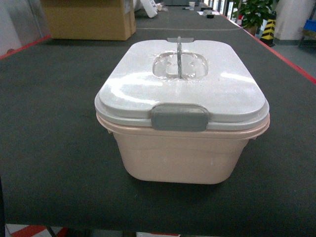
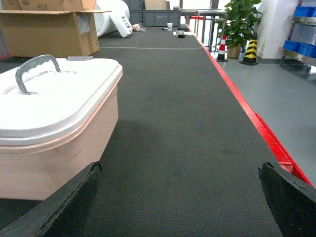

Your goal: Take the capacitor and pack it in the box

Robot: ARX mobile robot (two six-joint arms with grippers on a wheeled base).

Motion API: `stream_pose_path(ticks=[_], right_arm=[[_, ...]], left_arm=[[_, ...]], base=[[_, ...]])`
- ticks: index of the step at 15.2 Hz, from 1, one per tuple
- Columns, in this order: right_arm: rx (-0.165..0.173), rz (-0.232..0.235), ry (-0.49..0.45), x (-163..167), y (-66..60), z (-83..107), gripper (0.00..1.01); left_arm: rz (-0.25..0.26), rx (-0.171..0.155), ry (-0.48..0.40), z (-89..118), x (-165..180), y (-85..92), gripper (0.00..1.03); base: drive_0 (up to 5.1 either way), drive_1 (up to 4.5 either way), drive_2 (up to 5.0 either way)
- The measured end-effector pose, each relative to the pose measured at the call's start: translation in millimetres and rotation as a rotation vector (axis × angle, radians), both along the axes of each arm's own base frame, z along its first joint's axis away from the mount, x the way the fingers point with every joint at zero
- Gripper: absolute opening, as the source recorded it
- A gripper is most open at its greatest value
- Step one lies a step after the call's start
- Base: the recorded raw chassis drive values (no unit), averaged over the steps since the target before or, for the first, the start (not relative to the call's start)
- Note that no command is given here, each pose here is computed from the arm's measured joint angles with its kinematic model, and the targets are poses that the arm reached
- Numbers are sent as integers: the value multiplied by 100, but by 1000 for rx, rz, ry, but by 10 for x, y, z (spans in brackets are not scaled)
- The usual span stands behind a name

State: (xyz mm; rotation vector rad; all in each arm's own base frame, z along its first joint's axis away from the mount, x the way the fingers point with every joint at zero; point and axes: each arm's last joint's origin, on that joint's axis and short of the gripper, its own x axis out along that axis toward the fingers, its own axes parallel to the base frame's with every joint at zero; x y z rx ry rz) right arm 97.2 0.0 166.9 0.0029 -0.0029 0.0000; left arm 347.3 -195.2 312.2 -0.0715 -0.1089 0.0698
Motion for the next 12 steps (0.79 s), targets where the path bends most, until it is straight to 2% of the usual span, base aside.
stream_pose_path(ticks=[2,3,4,5,7,9,10,12], right_arm=[[0,0,1,0,0,-1,98],[0,0,0,0,0,0,98],[0,0,0,0,0,0,98],[0,-1,0,0,0,0,98],[0,0,0,0,0,0,98],[0,0,0,0,0,0,98],[0,0,1,0,0,-1,98],[0,0,0,0,0,0,98]], left_arm=[[-6,6,4,-5,-6,-13,98],[-21,23,29,-20,-11,-16,96],[-91,64,83,-117,-140,137,83],[-89,68,89,-280,-348,474,67],[-33,53,57,-430,-659,981,44],[-74,72,105,-792,-1015,1256,15],[-78,77,123,-916,-1134,1357,3],[-57,72,110,-1015,-1347,1549,2]], base=[[0,0,0],[0,0,0],[0,0,0],[0,0,0],[0,0,0],[0,0,0],[0,0,0],[0,0,0]])
